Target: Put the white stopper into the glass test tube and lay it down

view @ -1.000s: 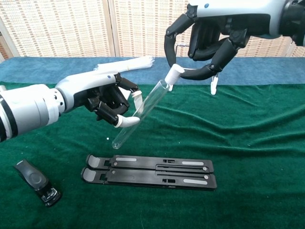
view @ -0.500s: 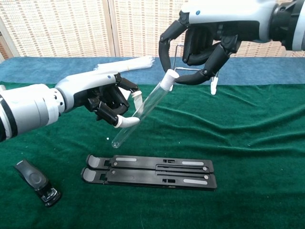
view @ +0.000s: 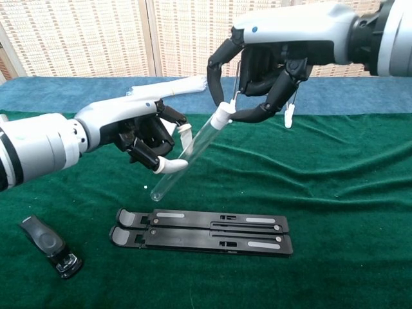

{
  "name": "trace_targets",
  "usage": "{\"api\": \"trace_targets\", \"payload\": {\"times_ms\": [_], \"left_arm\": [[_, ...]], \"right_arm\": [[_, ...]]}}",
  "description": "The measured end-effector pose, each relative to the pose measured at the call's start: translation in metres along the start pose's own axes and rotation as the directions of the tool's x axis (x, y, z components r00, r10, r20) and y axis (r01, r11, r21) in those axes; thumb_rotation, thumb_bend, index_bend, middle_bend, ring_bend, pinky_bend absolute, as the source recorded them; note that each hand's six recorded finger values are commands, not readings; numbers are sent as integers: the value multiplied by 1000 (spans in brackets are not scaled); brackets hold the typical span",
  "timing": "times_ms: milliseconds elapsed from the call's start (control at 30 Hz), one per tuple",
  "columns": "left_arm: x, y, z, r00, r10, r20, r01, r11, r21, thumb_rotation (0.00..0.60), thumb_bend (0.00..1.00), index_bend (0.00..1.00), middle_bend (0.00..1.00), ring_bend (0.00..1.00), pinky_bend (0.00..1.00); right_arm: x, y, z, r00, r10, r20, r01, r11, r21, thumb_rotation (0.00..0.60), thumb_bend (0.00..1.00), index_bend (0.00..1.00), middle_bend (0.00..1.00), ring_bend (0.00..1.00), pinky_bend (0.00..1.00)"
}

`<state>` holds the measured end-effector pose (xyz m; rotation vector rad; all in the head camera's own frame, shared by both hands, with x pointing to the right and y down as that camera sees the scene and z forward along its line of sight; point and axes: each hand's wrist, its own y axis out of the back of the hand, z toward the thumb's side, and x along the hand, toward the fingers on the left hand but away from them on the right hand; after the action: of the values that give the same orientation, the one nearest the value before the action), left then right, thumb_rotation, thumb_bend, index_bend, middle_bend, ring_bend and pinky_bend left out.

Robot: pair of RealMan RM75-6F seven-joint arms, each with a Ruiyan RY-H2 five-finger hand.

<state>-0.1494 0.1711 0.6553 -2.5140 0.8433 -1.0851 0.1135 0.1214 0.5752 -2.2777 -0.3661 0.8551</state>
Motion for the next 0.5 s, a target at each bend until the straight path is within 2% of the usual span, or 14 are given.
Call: {"api": "trace_targets", "payload": {"times_ms": [200,267,333,433,500], "left_arm": [[0,0,-2,1000,0,-6,0,1000,2,600,476,677,894,803,798],[0,0,-3,1000,0,-9,0,1000,2,600,476,677,895,802,798],[0,0,-4,1000,0,-11,1,1000,4,600,476,677,895,803,798],[0,-1,-5,1000,-2,-15,2,1000,5,600,476,677,895,802,798],[1,-2,-5,1000,-4,-16,4,1000,7,600,477,677,895,803,798]], "right_arm": [[-4,-2,1,1000,4,1,-4,1000,4,600,637,691,1000,1000,1000],[-4,-2,1,1000,0,1,0,1000,4,600,637,661,1000,1000,1000],[-4,-2,1,1000,-3,2,3,1000,4,600,637,571,1000,1000,1000],[-4,-3,-1,1000,-5,5,5,1000,2,600,637,383,1000,1000,1000],[-3,-4,-1,1000,-4,7,4,1000,-6,600,595,257,1000,1000,1000]]}}
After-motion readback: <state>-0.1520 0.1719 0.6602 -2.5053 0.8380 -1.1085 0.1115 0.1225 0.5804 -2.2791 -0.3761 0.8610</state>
